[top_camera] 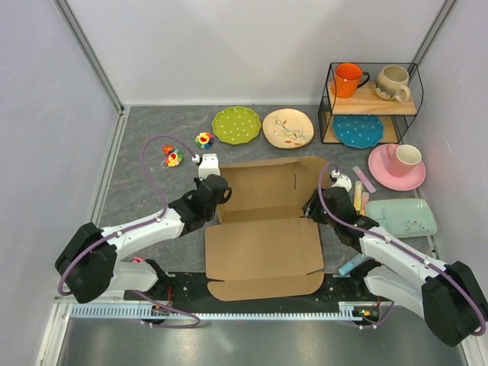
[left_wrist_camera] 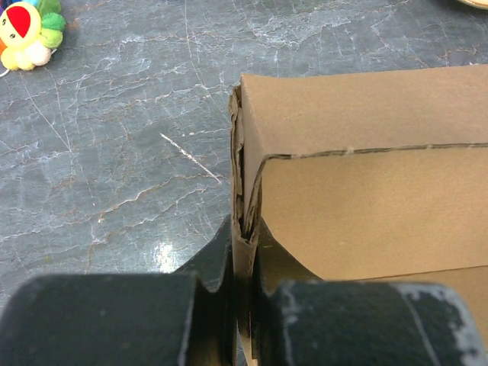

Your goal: Fold the paper box

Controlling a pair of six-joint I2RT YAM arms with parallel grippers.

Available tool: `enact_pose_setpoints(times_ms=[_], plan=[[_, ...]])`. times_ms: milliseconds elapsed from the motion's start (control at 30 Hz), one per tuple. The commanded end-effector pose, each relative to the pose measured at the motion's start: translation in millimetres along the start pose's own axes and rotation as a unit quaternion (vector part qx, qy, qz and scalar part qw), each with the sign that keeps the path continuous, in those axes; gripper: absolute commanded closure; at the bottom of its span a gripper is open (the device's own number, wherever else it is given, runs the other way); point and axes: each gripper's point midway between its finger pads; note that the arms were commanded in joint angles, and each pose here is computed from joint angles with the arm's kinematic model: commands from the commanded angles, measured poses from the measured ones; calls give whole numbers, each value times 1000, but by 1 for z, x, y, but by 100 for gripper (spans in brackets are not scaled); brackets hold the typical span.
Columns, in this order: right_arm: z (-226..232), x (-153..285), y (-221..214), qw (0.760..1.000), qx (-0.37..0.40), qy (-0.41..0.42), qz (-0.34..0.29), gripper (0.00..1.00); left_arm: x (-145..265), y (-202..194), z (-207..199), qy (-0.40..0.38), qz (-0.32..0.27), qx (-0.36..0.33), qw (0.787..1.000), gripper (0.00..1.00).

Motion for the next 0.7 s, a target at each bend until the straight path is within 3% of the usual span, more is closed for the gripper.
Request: enact_pose_setpoints(times_ms=[0,267,433,667], plan=[[20,4,26,998,18,30,-45,48,3,-37,19,25,51,-45,997,98],[61,10,28,991,98,67,-60,66,1,-36,14,20,52,-51,997,98],[80,8,14,980,180,63,-53,72,1,-34,10,13,51,-54,997,98],[77,6,-3,960,276,9,-48,86,1,-36,11,12,54,-56,997,98]])
Point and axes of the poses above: each gripper's point midway between its finger pads, its own x axis back along the fingers, its own z axis along the line the jaws close on, y = z × x
